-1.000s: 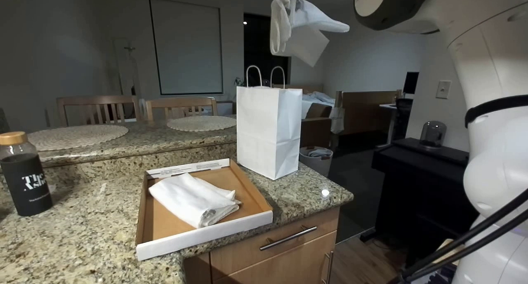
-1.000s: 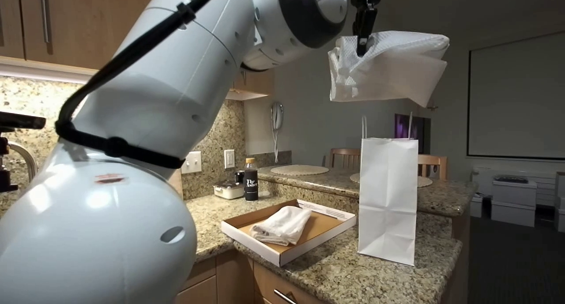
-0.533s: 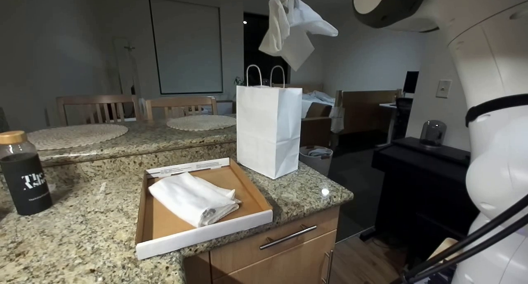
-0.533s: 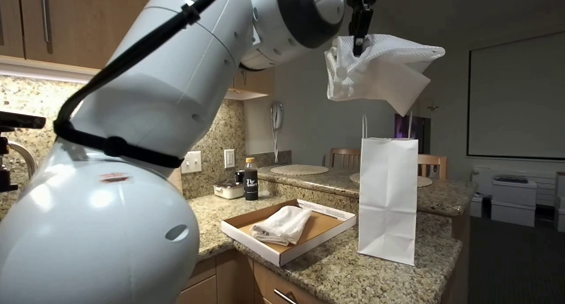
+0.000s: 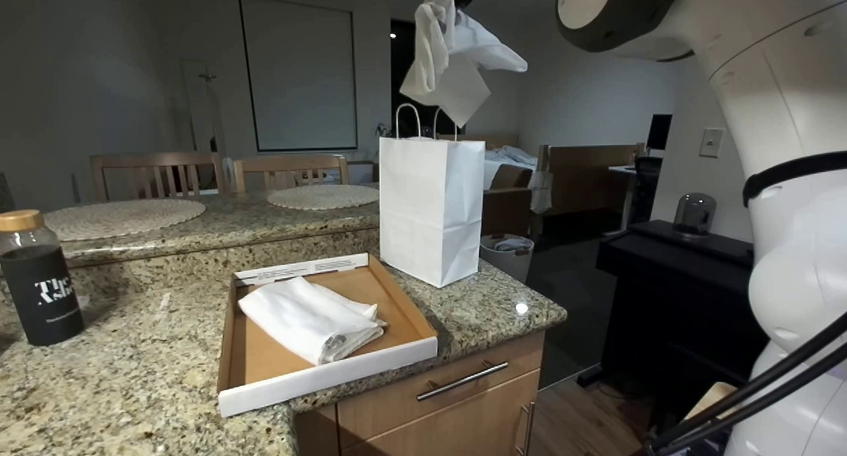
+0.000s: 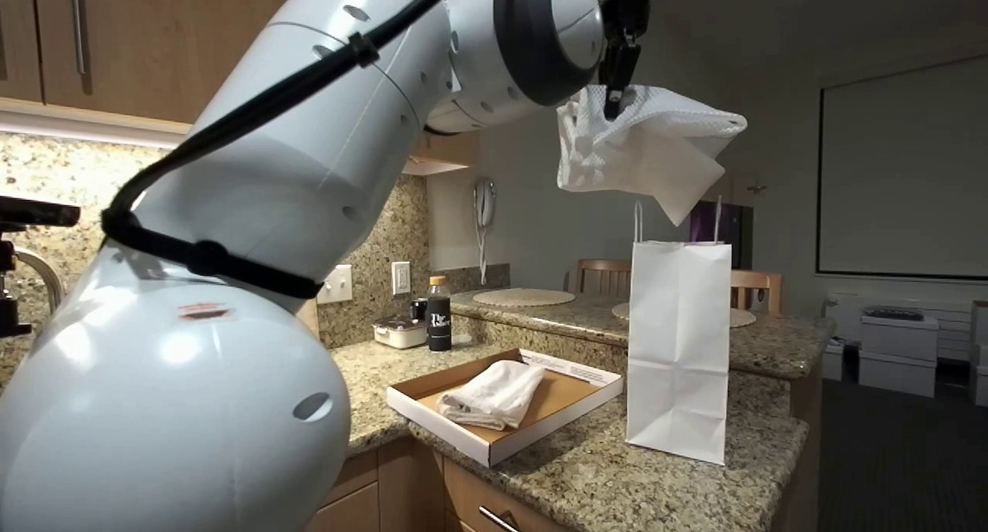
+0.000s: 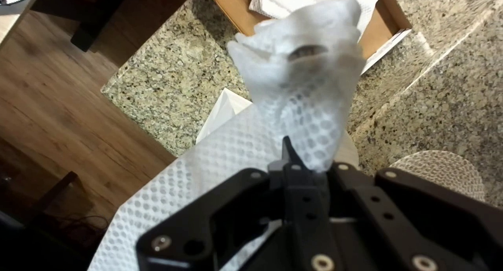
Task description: Put the towel in the bag
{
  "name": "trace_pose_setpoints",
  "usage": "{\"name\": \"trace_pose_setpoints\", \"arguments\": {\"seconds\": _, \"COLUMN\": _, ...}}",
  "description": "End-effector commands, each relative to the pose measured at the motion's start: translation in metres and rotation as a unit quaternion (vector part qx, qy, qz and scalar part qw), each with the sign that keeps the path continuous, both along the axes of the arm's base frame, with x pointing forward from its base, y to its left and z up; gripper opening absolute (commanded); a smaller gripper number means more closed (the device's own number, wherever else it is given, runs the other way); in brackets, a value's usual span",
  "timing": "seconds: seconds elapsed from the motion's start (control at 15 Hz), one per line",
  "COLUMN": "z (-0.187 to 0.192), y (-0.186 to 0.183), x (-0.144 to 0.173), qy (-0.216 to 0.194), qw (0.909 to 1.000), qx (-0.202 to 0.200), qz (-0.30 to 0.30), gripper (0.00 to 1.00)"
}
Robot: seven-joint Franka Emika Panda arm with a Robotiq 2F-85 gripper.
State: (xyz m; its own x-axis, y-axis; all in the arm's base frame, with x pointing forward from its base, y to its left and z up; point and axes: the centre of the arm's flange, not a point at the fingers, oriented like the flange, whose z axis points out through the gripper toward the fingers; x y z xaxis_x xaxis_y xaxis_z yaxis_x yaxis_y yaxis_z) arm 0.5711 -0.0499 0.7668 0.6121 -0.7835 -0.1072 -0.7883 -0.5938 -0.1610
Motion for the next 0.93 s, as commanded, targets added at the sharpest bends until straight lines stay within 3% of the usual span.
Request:
{"name": "trace_pose_setpoints", "arguments": {"seconds": 0.0, "z": 0.018, "y": -0.004, "x": 0.038, "qy": -0.009, "qw": 0.9992, "qx": 0.037, "qz": -0.013, "gripper": 0.07}}
{"name": "trace_pose_setpoints", "arguments": {"seconds": 0.33, "z": 0.010, "y": -0.022, "x": 0.058, "qy": -0.011, "qw": 0.9951, "qx": 0.090, "qz": -0.039, "gripper": 0.07}}
{"name": "trace_pose_setpoints", "arguments": {"seconds": 0.87, "z": -0.021, "y": -0.039, "x": 0.080, "qy": 0.045, "qw": 0.9786, "qx": 0.169, "qz": -0.108, "gripper": 0.07}}
